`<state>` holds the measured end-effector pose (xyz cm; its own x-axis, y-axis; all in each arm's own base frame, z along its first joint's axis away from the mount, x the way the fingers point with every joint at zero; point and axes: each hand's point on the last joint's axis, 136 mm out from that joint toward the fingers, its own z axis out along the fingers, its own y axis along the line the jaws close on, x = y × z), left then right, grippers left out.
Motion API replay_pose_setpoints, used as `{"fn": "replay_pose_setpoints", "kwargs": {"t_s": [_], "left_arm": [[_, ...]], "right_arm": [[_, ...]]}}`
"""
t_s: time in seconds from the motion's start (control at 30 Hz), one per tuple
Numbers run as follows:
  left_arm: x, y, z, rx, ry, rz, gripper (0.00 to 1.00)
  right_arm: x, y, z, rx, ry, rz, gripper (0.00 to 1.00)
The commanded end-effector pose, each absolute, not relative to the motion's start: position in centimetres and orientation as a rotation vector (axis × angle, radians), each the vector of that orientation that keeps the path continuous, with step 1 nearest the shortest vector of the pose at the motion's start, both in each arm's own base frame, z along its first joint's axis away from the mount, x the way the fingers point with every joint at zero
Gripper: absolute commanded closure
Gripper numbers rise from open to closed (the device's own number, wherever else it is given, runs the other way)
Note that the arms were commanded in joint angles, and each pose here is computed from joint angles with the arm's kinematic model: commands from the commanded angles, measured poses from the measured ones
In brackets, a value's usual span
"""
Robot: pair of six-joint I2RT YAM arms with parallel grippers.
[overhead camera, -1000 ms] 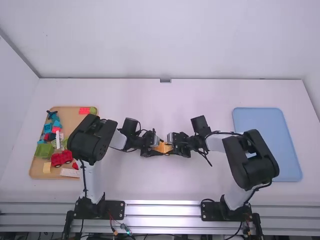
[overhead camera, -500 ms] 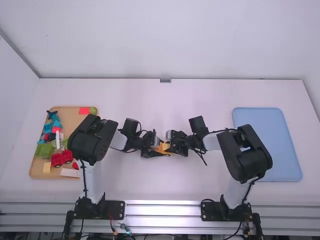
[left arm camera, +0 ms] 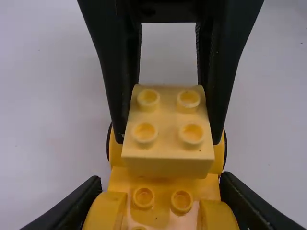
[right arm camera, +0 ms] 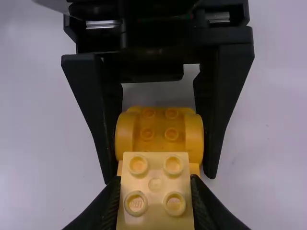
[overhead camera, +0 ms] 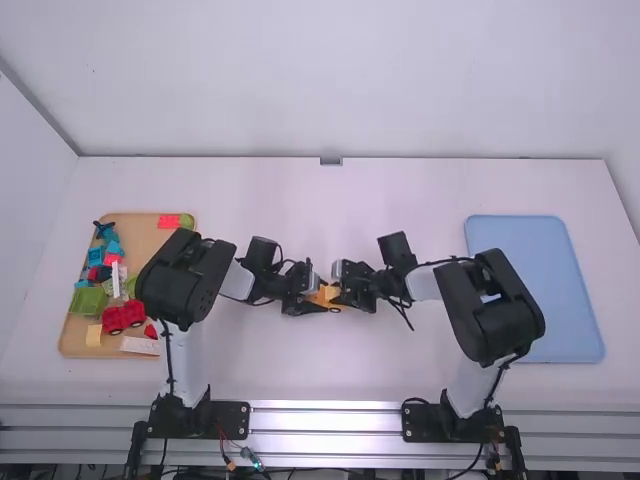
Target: Assemble lego blocks to make yellow taxi
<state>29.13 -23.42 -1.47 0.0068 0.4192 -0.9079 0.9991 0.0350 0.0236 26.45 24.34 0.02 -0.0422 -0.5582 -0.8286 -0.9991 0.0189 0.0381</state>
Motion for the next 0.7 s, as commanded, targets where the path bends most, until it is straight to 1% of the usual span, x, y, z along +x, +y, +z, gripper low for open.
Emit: {"fn": "replay_pose_setpoints", "kwargs": {"t_s": [0.0, 0.07, 0.13, 0.17, 0.23, 0.27, 0.3, 0.33, 0.37, 0.4, 0.43, 0.47, 0.5, 0.57, 0.67], "left_arm": [[28.6, -23.6, -1.9, 1.490, 1.543, -0.968, 0.45], [28.6, -23.6, -1.9, 1.490, 1.543, -0.967, 0.45], [28.6, -23.6, -1.9, 1.490, 1.543, -0.967, 0.45], [28.6, -23.6, -1.9, 1.490, 1.543, -0.968, 0.45], [28.6, -23.6, -1.9, 1.490, 1.542, -0.967, 0.45], [28.6, -23.6, -1.9, 1.489, 1.543, -0.968, 0.45], [28.6, -23.6, -1.9, 1.489, 1.543, -0.967, 0.46], [28.6, -23.6, -1.9, 1.491, 1.542, -0.967, 0.46], [28.6, -23.6, -1.9, 1.490, 1.543, -0.967, 0.46], [28.6, -23.6, -1.9, 1.490, 1.543, -0.967, 0.46], [28.6, -23.6, -1.9, 1.490, 1.542, -0.967, 0.46], [28.6, -23.6, -1.9, 1.490, 1.541, -0.966, 0.45], [28.6, -23.6, -1.9, 1.490, 1.542, -0.966, 0.45], [28.6, -23.6, -1.9, 1.490, 1.542, -0.967, 0.44], [28.6, -23.6, -1.9, 1.490, 1.542, -0.967, 0.44]], "right_arm": [[26.9, 23.7, -1.0, -1.595, 1.749, 0.848, 0.70], [26.9, 23.8, -0.9, -1.594, 1.744, 0.857, 0.54], [26.9, 23.8, -0.9, -1.594, 1.745, 0.857, 0.52], [26.9, 23.8, -1.0, -1.594, 1.745, 0.856, 0.53], [26.9, 23.7, -1.0, -1.594, 1.745, 0.856, 0.70], [26.9, 23.7, -1.0, -1.592, 1.747, 0.855, 0.75], [27.0, 23.6, -1.0, -1.590, 1.747, 0.854, 0.89], [27.1, 23.5, -0.9, -1.583, 1.752, 0.851, 0.98], [27.2, 23.3, -0.9, -1.579, 1.755, 0.850, 0.98], [27.3, 23.2, -1.0, -1.575, 1.759, 0.848, 0.94], [27.4, 23.1, -0.9, -1.569, 1.761, 0.849, 0.75], [27.3, 23.2, -0.4, -1.558, 1.740, 0.878, 0.62], [27.2, 23.3, 0.0, -1.550, 1.726, 0.897, 0.55], [27.2, 23.4, 1.1, -1.529, 1.681, 0.943, 0.45], [27.3, 23.5, 3.0, -1.512, 1.606, 0.973, 0.42]]}}
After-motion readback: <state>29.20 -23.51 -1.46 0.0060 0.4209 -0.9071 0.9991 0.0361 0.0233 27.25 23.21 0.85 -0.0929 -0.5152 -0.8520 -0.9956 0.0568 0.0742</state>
